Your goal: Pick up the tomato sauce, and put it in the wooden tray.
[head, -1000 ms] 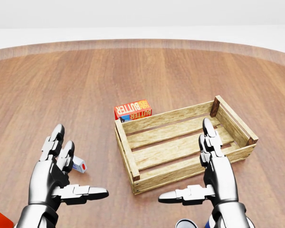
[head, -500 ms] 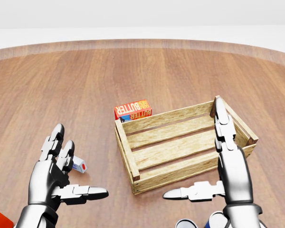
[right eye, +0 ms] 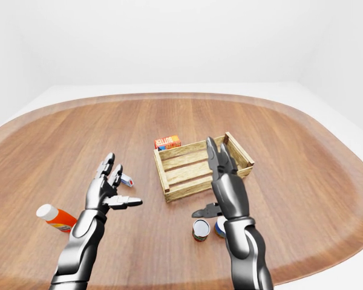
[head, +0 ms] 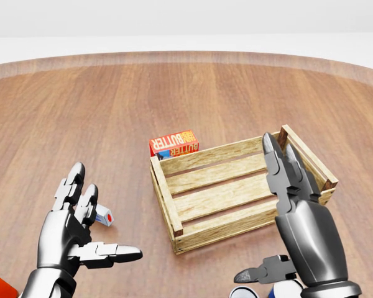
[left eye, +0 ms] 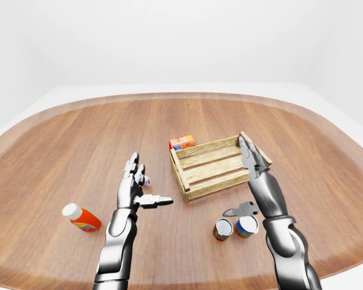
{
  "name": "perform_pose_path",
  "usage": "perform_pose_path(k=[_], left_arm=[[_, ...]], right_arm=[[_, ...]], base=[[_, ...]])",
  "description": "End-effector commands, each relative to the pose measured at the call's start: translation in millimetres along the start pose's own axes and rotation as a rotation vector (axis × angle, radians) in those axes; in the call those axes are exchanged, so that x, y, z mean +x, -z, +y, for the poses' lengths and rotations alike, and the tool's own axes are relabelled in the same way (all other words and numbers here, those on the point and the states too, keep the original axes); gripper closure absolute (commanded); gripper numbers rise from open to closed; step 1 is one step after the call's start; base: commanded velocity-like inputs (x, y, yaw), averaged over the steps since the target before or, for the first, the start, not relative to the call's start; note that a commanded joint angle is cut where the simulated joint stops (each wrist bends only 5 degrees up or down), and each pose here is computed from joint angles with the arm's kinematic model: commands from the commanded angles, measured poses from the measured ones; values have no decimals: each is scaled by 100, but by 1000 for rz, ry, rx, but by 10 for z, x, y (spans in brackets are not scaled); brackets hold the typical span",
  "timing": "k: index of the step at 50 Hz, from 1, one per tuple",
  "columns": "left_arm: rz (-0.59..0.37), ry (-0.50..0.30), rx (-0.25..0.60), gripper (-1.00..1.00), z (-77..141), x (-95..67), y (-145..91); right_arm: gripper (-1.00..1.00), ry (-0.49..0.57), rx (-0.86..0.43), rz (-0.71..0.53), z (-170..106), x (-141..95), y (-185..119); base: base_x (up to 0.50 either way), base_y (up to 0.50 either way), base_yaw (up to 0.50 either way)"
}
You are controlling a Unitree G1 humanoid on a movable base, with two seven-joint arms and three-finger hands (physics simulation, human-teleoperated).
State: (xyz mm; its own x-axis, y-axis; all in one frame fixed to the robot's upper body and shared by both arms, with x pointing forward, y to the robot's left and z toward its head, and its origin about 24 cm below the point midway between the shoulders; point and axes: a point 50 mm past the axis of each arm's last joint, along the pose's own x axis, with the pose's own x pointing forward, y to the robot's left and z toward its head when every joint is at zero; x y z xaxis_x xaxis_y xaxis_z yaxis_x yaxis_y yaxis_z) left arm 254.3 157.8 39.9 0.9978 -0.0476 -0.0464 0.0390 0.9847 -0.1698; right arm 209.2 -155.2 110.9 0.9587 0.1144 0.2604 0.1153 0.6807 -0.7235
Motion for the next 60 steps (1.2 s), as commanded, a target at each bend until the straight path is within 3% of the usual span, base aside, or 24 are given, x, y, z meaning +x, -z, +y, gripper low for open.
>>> perform_pose_path(k=[1,22,60], left_arm=[[1,0,2,-100,0,0,2],[4,-1,-1,-100,4,8,8],[9,-2,4,-100,5,7,20]], right_arm=[[-100,-40,-118,29,21,-53,19],[-100,-289,-229,142,339,-272,233],[-100,-473,-296,210,577,-482,380]], base=[[0,0,0],[0,0,0],[0,0,0]])
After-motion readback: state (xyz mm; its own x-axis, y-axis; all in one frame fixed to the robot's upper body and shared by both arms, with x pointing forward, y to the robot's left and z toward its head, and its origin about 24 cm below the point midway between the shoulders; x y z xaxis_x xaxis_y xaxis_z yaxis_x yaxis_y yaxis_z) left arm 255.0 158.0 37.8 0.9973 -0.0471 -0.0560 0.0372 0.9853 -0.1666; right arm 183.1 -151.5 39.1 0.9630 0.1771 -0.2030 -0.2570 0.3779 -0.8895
